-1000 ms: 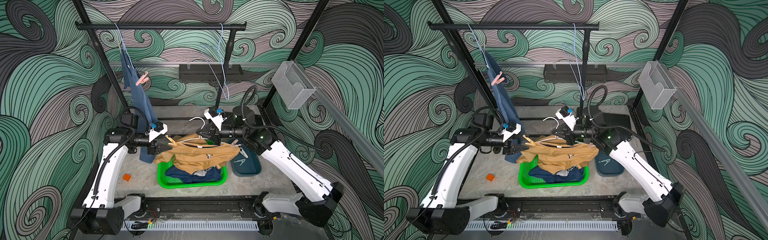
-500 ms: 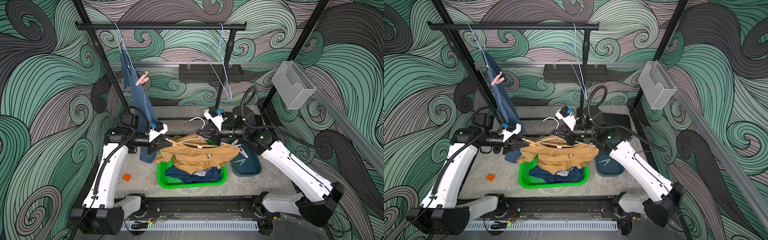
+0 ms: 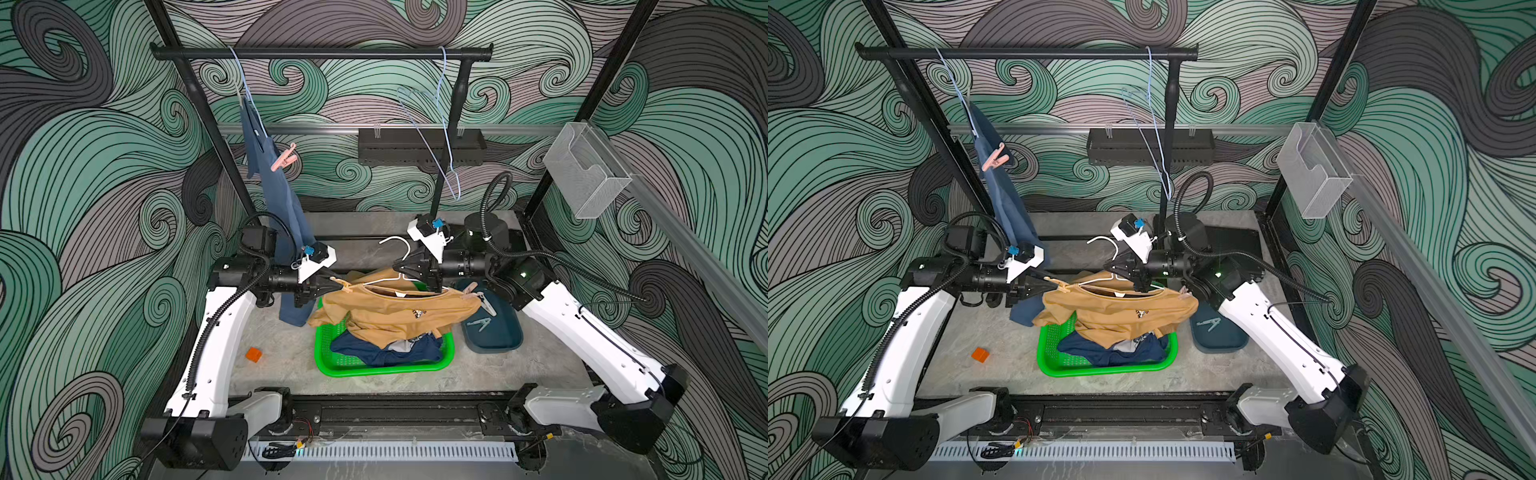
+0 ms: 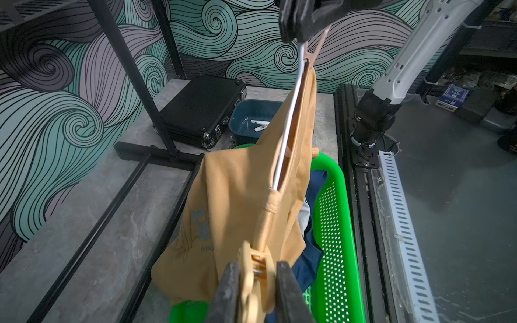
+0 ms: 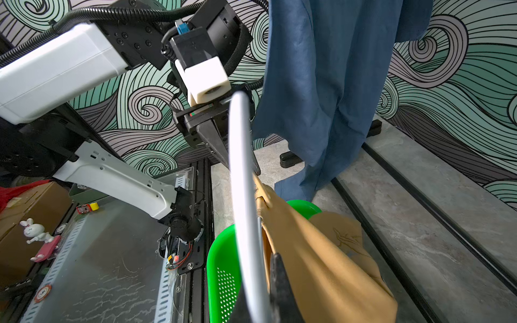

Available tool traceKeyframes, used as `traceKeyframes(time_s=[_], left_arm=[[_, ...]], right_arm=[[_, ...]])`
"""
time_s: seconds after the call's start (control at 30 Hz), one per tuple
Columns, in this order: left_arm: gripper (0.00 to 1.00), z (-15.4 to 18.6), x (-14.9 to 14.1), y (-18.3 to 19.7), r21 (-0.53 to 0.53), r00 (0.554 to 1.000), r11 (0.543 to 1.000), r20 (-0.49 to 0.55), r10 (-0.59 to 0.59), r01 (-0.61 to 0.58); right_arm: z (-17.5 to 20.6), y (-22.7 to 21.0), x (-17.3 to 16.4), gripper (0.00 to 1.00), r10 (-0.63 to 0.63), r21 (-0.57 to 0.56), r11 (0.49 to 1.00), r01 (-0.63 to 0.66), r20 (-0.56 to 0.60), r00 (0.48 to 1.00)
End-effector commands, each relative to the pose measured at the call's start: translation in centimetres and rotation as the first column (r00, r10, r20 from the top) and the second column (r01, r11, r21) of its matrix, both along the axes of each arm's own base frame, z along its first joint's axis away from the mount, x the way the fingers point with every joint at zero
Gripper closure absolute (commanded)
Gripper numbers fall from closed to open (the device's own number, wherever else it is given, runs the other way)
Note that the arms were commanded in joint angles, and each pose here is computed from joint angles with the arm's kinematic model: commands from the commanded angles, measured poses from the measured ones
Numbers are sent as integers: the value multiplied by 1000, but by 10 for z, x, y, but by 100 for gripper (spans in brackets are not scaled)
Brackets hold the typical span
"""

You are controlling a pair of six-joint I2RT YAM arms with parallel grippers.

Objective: Remove the clothespins securing t-shirts to the hanger
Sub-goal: Remove the clothespin from the hanger.

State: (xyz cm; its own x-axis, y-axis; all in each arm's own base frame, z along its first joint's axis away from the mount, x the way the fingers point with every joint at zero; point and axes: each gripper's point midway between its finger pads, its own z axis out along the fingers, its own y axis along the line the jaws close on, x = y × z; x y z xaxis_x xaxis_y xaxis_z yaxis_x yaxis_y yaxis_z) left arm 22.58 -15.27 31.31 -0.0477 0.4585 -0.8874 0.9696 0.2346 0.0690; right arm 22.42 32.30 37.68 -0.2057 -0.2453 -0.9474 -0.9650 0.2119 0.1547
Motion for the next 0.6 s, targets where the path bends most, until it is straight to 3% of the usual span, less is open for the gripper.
traceKeyframes(time_s=[0.0, 0.57], left_arm=[[82, 18, 0, 1, 1, 998, 1000, 66, 16, -16], [83, 40, -4, 9, 19, 986, 997, 149, 68, -72]], right_arm=[[9, -4, -4, 100, 6, 12, 1000, -7, 28, 1000], [-23, 4, 7, 100, 2, -36, 999, -3, -26, 1000]])
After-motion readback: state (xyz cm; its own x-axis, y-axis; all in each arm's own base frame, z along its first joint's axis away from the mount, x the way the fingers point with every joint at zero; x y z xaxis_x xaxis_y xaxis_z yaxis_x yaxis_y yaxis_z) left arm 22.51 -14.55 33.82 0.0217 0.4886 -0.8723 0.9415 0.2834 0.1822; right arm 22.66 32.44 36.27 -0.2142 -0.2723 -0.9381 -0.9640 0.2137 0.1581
